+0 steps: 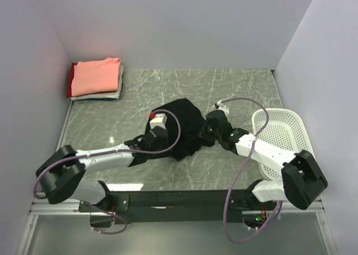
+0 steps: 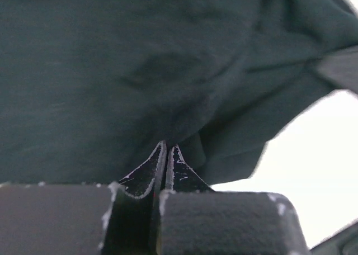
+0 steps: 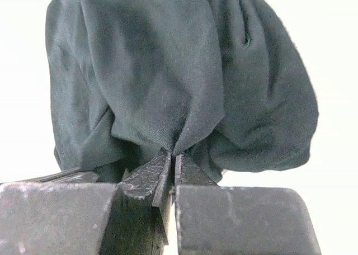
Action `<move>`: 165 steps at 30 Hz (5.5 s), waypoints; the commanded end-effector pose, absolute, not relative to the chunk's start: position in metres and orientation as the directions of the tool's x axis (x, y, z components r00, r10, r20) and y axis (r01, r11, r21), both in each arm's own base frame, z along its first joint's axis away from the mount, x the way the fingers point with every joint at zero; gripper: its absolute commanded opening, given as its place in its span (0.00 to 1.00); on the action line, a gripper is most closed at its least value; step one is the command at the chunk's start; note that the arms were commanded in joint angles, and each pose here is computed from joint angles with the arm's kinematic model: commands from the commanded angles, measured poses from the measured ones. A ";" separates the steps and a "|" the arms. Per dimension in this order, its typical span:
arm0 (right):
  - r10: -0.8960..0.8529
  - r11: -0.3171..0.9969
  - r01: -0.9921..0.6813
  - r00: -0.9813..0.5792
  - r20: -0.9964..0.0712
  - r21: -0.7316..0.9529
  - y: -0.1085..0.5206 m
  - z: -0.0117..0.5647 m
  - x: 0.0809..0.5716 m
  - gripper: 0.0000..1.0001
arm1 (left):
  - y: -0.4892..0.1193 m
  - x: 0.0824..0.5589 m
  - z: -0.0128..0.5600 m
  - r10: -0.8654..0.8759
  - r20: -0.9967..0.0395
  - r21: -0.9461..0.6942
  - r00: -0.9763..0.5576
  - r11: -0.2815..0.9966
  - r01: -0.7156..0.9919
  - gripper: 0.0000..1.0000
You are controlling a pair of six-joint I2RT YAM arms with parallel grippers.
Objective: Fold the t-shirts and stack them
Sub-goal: Flatten the tshirt out
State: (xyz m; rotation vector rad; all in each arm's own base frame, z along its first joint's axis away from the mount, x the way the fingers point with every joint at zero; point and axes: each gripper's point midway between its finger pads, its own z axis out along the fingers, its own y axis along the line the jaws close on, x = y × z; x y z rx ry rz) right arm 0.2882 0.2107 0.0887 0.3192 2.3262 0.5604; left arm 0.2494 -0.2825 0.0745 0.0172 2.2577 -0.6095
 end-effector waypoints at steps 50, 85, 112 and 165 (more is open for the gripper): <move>0.489 0.850 -0.283 0.113 -0.865 0.444 0.089 0.599 0.371 0.00 | -0.070 0.447 0.556 -0.581 -0.779 -0.537 0.238 0.813 0.226 0.00; 0.240 0.863 -0.223 -0.609 -0.756 0.454 0.287 0.265 0.376 0.73 | -0.127 0.337 0.266 -0.594 -0.706 -0.683 -0.386 0.715 0.150 0.33; 0.397 0.900 0.122 -0.625 -0.672 0.419 0.119 0.128 0.309 0.69 | -0.265 0.307 0.075 -0.116 -0.720 -0.253 -0.684 0.962 0.103 0.48; 0.478 0.865 0.265 -0.696 -0.536 0.426 0.117 0.052 0.291 0.63 | -0.185 0.318 0.133 -0.196 -0.803 -0.200 -0.563 0.978 -0.054 0.01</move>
